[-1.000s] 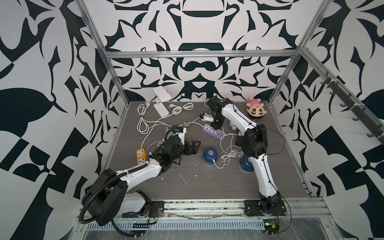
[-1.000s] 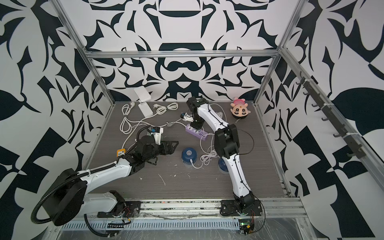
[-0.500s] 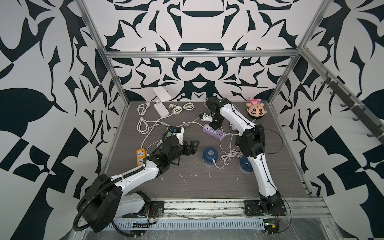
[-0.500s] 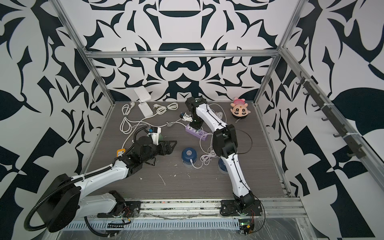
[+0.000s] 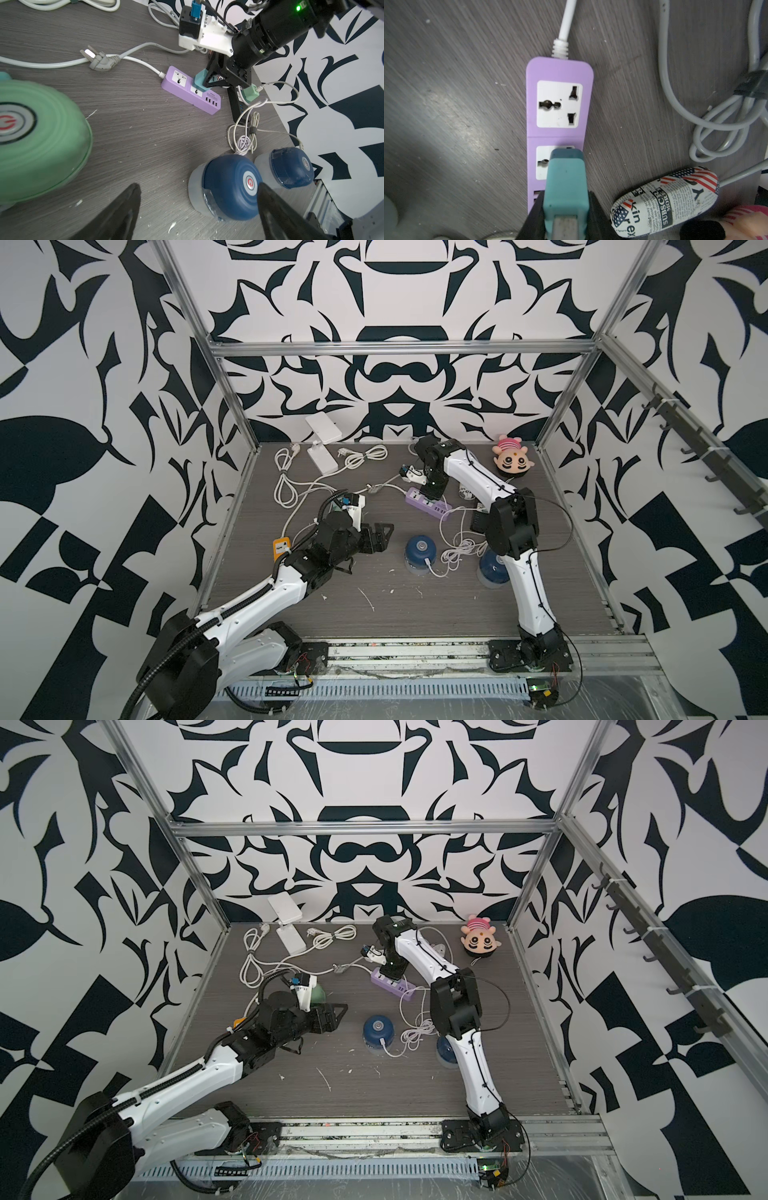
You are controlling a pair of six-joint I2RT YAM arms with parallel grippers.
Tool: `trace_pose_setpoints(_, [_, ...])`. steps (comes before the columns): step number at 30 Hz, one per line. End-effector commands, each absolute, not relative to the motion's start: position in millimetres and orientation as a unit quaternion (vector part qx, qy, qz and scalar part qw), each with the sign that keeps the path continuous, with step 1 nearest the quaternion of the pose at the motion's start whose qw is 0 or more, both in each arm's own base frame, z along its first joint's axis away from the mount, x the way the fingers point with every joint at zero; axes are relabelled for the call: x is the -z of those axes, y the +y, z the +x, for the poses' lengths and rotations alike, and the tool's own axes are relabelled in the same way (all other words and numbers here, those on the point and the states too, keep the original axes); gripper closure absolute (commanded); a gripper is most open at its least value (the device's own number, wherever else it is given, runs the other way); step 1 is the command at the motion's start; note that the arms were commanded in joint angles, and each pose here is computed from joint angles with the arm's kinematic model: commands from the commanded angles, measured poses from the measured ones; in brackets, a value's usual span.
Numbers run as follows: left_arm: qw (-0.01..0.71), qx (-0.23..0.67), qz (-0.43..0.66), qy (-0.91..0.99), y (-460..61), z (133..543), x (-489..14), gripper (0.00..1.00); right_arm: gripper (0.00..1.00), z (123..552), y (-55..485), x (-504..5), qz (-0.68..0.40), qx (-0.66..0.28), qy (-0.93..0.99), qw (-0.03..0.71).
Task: Charge the cordless meat grinders
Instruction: Insert the plug into the socket.
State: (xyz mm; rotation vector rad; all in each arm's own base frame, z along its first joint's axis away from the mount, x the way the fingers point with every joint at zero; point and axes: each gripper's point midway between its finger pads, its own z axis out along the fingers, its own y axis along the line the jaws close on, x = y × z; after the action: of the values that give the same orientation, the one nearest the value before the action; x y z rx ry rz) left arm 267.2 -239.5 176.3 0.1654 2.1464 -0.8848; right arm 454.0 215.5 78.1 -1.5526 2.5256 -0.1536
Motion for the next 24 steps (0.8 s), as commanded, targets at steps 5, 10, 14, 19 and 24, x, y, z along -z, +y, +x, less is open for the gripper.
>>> trace_pose_setpoints(5, [0.332, 0.334, 0.097, 0.877, -233.5, 232.6, -161.8, 0.14, 1.0, 417.5, 229.1, 9.7, -0.517, -0.025, 0.855, -0.031])
trace_pose_setpoints(10, [0.292, 0.332, 0.121, 0.889, -237.7, 212.3, -146.7, 0.18, 1.0, 403.8, 223.9, 23.7, -0.515, -0.029, 0.855, -0.052])
trace_pose_setpoints(14, [0.261, 0.325, 0.145, 0.897, -243.5, 196.7, -130.1, 0.21, 1.0, 398.7, 214.1, 21.9, -0.502, -0.037, 0.863, -0.037])
trace_pose_setpoints(19, [0.226, 0.316, 0.168, 0.906, -249.3, 179.9, -107.6, 0.24, 1.0, 412.2, 199.9, -6.2, -0.482, -0.02, 0.876, -0.002])
trace_pose_setpoints(24, [0.213, 0.303, 0.222, 0.902, -265.1, 166.8, -92.2, 0.24, 1.0, 429.5, 183.9, -31.1, -0.455, -0.004, 0.89, 0.027])
